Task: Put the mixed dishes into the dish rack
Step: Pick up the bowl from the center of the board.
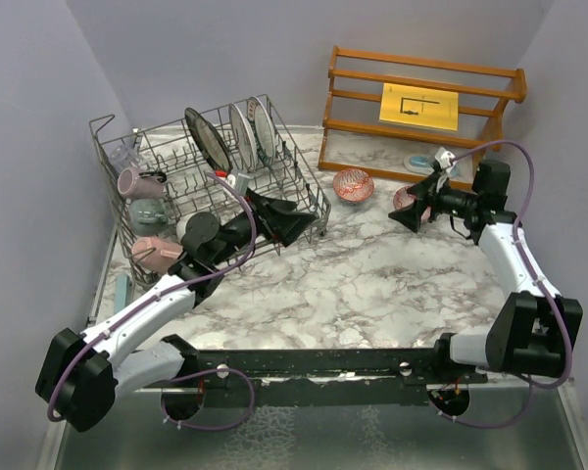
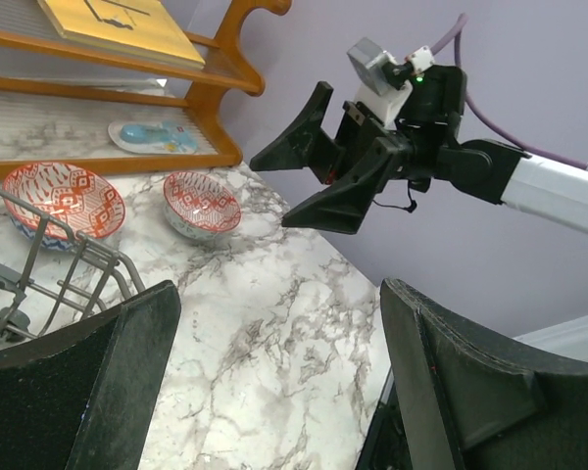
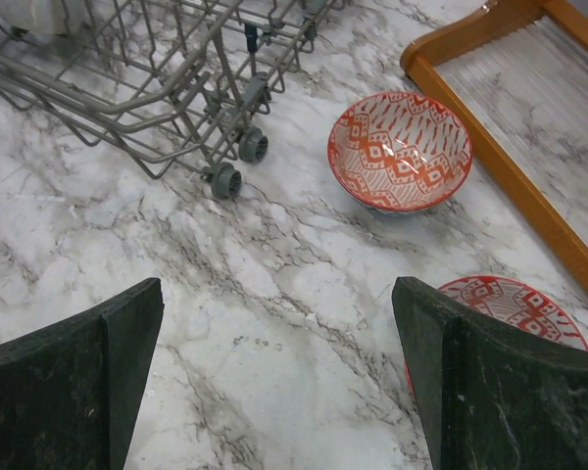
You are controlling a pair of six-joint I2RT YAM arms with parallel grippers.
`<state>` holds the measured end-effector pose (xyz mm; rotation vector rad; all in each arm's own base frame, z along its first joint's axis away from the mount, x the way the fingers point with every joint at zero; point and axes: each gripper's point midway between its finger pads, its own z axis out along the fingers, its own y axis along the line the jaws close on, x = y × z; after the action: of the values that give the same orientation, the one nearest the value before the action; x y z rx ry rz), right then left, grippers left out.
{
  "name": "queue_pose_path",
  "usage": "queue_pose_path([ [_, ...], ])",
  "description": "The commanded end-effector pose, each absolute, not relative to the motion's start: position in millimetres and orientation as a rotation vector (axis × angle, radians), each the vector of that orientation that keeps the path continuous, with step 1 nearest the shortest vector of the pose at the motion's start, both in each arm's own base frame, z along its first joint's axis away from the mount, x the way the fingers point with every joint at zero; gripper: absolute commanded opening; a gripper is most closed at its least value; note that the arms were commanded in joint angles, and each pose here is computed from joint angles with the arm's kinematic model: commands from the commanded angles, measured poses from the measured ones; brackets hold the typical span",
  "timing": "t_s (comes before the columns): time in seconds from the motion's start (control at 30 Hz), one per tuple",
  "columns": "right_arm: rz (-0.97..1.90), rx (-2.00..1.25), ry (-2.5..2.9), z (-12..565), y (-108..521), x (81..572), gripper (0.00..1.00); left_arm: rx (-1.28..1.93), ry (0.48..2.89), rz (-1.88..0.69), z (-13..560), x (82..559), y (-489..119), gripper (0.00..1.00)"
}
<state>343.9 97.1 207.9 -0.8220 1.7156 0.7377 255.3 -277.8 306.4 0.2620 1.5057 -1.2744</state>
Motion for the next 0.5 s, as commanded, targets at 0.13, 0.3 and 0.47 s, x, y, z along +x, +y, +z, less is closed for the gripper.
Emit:
queue_pose_path([
  [0.13, 0.583, -0.886, 1.878, 172.3, 68.0, 371.5, 1.00, 0.258, 1.413, -1.286, 323.0, 250.3, -273.8, 0.85],
  [0.3, 0.541, -0.912, 1.961, 151.7, 56.8, 381.1, 1.00, 0.260, 1.405, -1.283, 324.6, 249.7, -272.9, 0.85],
  [0.47, 0.526, -0.920, 2.003, 140.9, 52.1, 386.7, 1.00, 0.254, 1.405, -1.269, 325.2, 250.3, -270.9, 0.85],
])
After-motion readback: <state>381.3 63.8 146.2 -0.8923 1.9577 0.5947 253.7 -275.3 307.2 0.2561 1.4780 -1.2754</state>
